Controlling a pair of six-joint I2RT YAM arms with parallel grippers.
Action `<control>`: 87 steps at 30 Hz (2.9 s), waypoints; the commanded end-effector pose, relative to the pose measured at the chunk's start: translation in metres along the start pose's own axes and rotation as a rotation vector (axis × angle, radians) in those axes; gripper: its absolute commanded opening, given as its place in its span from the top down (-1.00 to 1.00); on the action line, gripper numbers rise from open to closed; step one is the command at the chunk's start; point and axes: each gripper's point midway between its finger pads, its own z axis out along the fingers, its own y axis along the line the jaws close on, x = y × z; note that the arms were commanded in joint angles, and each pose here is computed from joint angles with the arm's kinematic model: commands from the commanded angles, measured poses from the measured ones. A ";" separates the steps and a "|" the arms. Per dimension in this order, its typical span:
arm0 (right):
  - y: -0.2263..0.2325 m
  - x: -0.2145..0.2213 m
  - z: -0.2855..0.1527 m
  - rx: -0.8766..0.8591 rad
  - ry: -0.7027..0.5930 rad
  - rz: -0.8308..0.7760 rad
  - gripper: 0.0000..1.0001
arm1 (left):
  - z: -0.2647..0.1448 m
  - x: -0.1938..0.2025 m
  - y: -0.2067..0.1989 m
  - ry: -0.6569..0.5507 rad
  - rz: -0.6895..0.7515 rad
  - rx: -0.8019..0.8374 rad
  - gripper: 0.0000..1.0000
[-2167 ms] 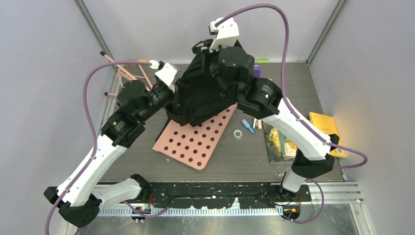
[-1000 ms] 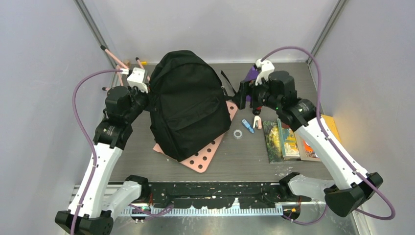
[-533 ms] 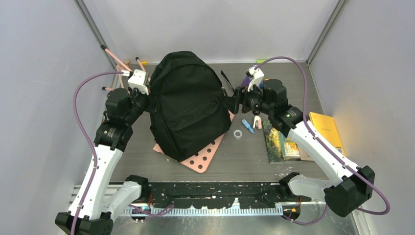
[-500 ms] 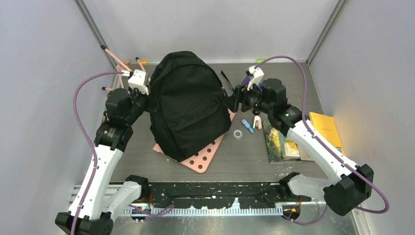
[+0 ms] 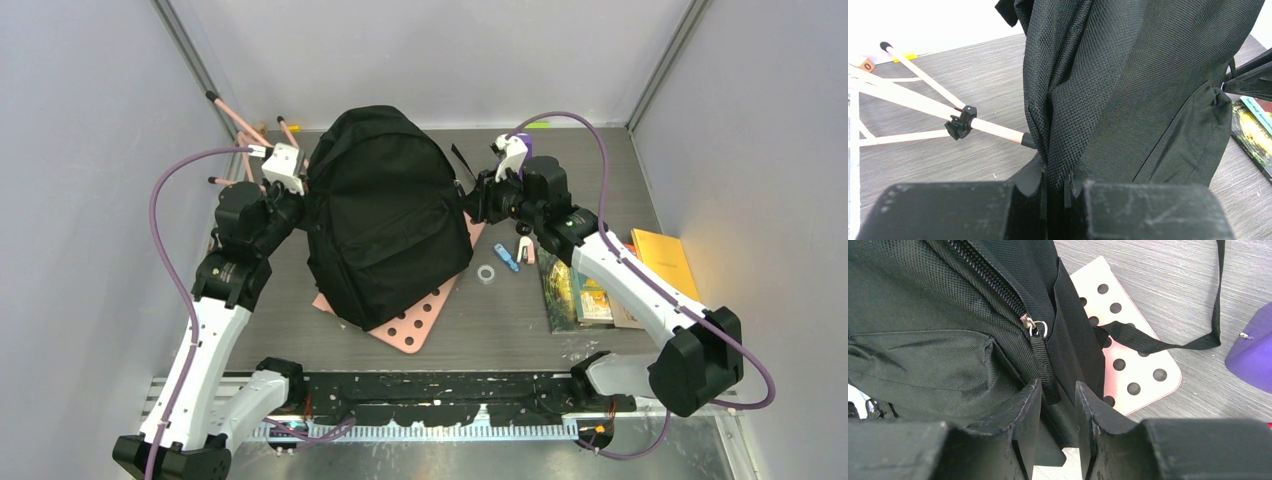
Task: Pack the student bag
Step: Unzip the student bag at the center of the board.
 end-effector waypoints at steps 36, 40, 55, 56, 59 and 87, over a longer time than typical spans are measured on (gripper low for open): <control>0.033 -0.114 -0.043 0.180 -0.138 -0.250 1.00 | -0.022 -0.021 -0.054 -0.140 0.052 0.304 -0.41; 0.037 -0.129 -0.041 0.218 -0.153 -0.265 1.00 | -0.022 -0.028 -0.052 -0.163 0.061 0.289 -0.41; 0.066 -0.186 -0.049 0.225 -0.251 -0.281 1.00 | -0.024 -0.064 -0.045 -0.233 0.100 0.240 -0.33; 0.068 -0.188 -0.049 0.223 -0.256 -0.281 1.00 | -0.024 -0.067 -0.044 -0.238 0.103 0.239 -0.30; 0.075 -0.191 -0.048 0.207 -0.260 -0.287 1.00 | -0.024 -0.075 -0.047 -0.248 0.107 0.253 -0.22; 0.158 -0.238 -0.046 0.172 -0.463 -0.328 1.00 | -0.012 -0.105 -0.064 -0.250 0.044 0.357 0.61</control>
